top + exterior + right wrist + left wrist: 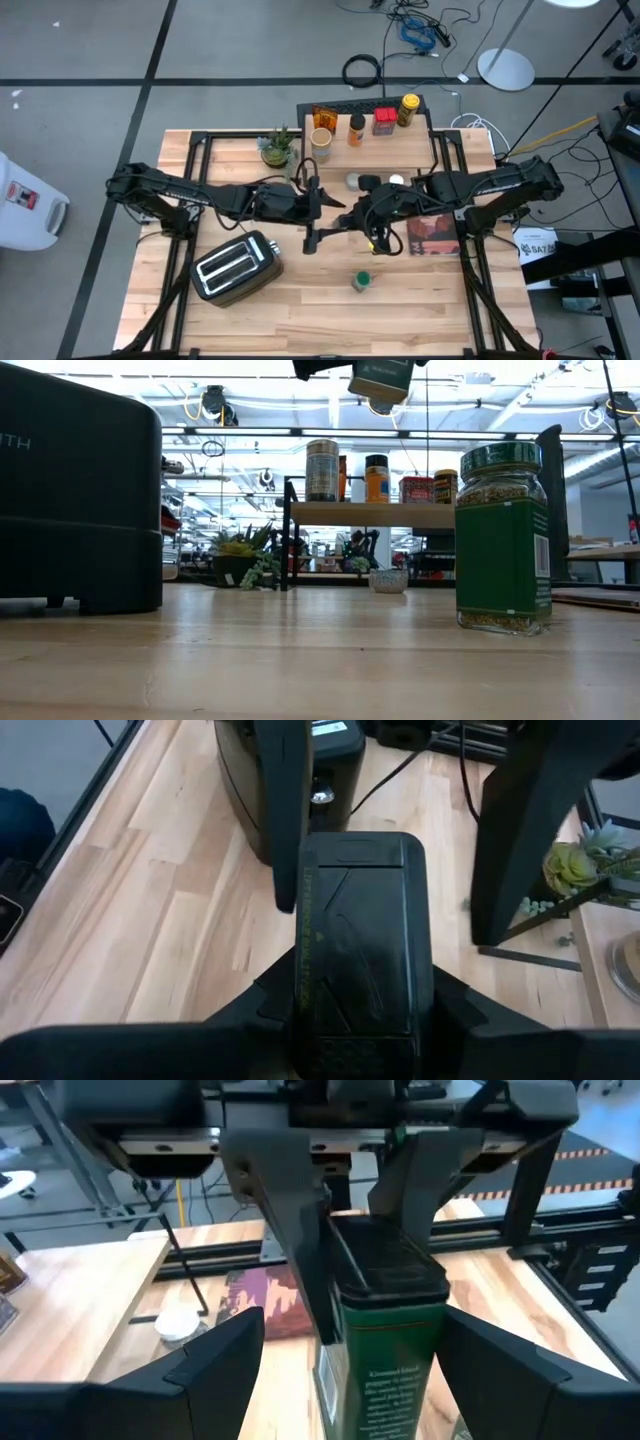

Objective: Shelf spices
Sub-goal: Put the black seasoning can on the shelf

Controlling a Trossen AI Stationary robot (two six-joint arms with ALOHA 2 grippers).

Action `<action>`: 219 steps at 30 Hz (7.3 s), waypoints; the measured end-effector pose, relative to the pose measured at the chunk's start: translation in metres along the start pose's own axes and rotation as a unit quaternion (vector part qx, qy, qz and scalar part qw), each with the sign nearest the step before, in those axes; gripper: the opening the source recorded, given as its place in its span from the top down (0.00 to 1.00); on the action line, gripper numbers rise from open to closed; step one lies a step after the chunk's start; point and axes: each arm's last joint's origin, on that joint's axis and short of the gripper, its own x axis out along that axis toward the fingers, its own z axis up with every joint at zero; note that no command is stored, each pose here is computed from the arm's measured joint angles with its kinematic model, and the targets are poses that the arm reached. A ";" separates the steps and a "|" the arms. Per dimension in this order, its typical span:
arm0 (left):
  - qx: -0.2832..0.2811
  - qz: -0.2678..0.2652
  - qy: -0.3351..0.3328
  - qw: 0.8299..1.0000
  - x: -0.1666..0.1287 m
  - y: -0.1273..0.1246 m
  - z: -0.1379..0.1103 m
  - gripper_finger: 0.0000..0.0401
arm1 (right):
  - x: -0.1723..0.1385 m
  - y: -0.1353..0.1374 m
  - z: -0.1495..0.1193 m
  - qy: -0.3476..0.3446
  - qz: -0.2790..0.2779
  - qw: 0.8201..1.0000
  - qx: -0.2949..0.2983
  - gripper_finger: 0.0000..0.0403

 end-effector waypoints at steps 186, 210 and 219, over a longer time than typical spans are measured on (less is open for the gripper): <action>0.014 -0.013 0.257 0.966 -0.059 0.024 0.093 0.28 | 0.076 0.011 -0.052 -0.253 -0.067 0.965 0.027 0.73; 0.029 -0.050 0.318 0.946 0.000 0.005 0.059 0.22 | 0.095 0.014 -0.053 -0.244 -0.026 0.969 0.037 0.73; 0.033 -0.052 0.323 0.944 0.011 0.004 0.053 0.25 | 0.096 0.014 -0.054 -0.221 -0.027 0.974 0.029 0.73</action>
